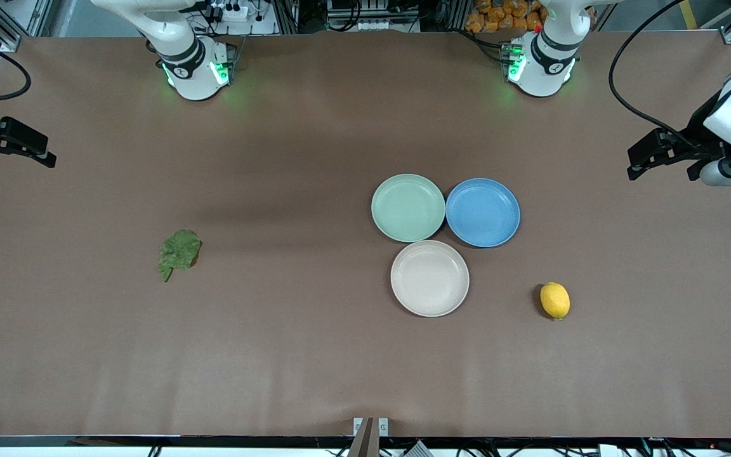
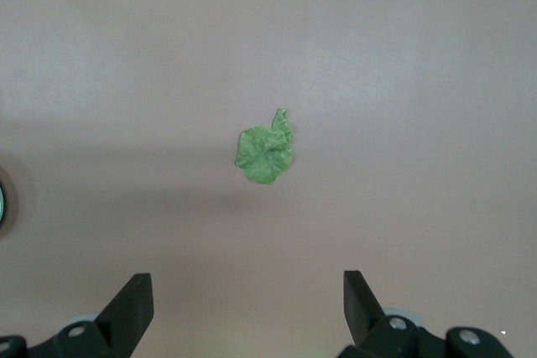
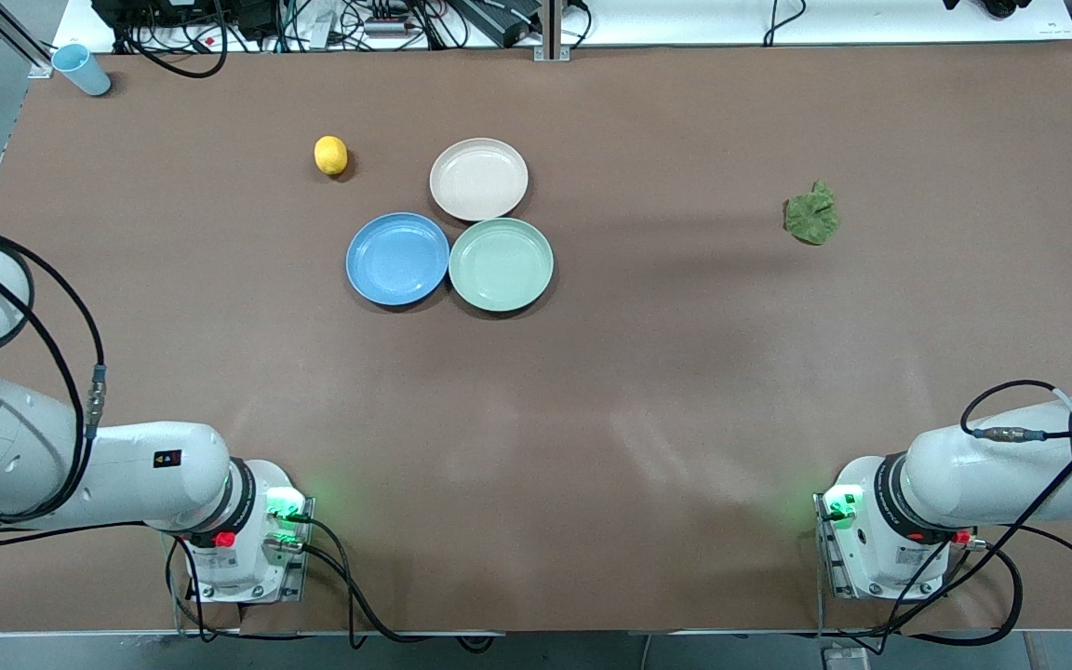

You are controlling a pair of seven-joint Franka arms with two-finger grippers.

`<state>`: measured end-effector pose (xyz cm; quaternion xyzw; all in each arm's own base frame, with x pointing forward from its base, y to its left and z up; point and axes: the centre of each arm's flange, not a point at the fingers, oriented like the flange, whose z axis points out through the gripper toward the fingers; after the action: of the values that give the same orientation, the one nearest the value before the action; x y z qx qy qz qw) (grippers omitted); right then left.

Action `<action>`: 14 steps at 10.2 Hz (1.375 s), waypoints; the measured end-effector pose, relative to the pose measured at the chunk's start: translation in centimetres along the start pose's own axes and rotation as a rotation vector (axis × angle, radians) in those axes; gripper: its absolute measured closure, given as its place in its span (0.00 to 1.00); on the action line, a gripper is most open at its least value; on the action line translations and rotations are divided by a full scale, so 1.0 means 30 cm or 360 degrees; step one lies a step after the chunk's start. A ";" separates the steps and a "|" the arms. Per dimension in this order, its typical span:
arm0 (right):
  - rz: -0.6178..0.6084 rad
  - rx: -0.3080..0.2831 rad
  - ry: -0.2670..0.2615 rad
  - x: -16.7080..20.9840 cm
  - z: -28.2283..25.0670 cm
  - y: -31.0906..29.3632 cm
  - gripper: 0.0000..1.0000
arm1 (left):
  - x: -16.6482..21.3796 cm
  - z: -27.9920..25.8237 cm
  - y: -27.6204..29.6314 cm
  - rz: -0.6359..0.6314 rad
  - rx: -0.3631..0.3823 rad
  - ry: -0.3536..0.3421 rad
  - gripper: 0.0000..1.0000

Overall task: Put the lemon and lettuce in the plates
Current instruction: 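Reach the right gripper to the lettuce while the left gripper reaches the lemon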

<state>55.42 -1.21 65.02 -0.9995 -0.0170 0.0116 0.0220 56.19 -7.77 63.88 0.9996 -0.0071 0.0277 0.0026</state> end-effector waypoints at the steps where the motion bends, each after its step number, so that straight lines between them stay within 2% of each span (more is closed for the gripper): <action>1: 0.0000 0.0000 0.0000 0.000 0.000 0.000 0.00 | 0.000 0.000 0.000 0.0000 0.0000 0.0000 0.00; 6: 0.0008 0.0001 0.0001 -0.002 -0.002 0.010 0.00 | 0.009 0.021 -0.005 -0.0002 0.0001 -0.0021 0.00; 10: -0.0002 0.0003 -0.0016 0.011 0.043 -0.001 0.00 | 0.081 0.194 -0.018 -0.0007 -0.0012 -0.0161 0.00; 12: 0.0010 0.0004 -0.0045 0.058 0.244 0.014 0.00 | 0.124 0.269 -0.023 -0.0010 -0.0026 -0.0170 0.00; 14: 0.0024 0.0004 -0.0102 0.100 0.581 0.031 0.00 | 0.165 0.351 -0.026 -0.0014 -0.0041 -0.0165 0.00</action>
<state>58.03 -1.28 47.52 -0.9987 -0.0100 0.0438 0.0226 61.73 -7.13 53.64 0.9996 -0.0034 -0.0242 0.0153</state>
